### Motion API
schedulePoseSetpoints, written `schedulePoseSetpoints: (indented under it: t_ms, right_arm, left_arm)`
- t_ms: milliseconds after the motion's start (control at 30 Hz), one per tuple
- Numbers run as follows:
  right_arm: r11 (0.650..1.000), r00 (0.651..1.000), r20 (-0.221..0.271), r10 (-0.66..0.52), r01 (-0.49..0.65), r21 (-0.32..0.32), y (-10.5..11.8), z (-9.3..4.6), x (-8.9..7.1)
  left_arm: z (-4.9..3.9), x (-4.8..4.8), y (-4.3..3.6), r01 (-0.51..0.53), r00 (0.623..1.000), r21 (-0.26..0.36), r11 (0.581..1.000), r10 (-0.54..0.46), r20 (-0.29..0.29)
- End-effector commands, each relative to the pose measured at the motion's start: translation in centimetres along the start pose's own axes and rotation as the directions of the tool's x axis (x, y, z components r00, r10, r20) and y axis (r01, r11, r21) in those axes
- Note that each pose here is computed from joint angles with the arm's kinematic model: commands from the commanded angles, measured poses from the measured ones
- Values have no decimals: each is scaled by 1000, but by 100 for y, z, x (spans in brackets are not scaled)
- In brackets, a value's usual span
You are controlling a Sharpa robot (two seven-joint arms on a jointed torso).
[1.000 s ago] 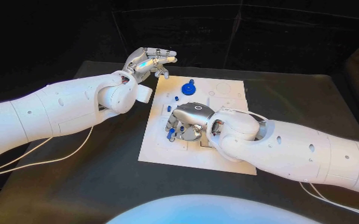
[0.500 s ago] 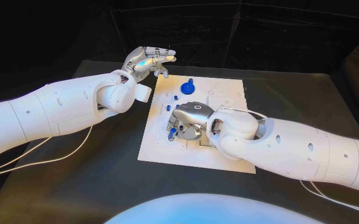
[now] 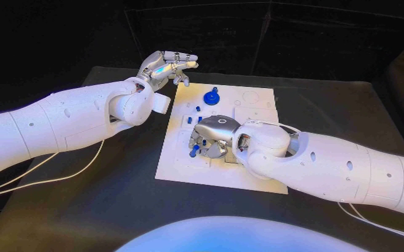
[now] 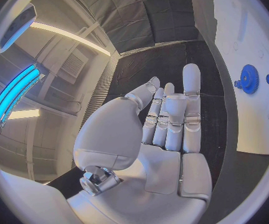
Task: Assemble the parts on the task board
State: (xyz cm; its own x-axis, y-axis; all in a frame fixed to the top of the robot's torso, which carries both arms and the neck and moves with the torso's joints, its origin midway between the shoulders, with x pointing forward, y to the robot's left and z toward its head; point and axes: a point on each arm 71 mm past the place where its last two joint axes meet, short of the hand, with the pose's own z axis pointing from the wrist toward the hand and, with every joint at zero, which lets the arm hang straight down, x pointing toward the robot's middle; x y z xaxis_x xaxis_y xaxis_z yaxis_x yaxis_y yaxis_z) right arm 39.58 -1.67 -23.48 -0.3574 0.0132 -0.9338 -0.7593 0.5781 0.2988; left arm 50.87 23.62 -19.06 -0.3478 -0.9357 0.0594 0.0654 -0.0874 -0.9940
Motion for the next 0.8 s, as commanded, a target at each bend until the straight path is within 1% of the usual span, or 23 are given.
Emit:
schedulePoseSetpoints:
  t_ms: [33,267,500,667,800]
  right_arm:
    - [1000,1000,-1,-12,12,0,4,-13,-7]
    - [1000,1000,7,-21,20,10,5,-21,-11]
    - [1000,1000,-13,-26,26,10,42,37,16]
    - [1000,999,-30,-30,30,3,73,53,69]
    - [1000,999,-34,-31,31,-1,88,61,84]
  left_arm:
    - [5,5,-15,8,1000,8,1000,-8,-8]
    - [3,2,-16,8,1000,8,1000,-8,-7]
    - [4,3,-15,8,1000,8,1000,-8,-7]
    - [4,5,-15,8,1000,8,1000,-8,-8]
    - [3,3,-16,8,1000,7,1000,-8,-7]
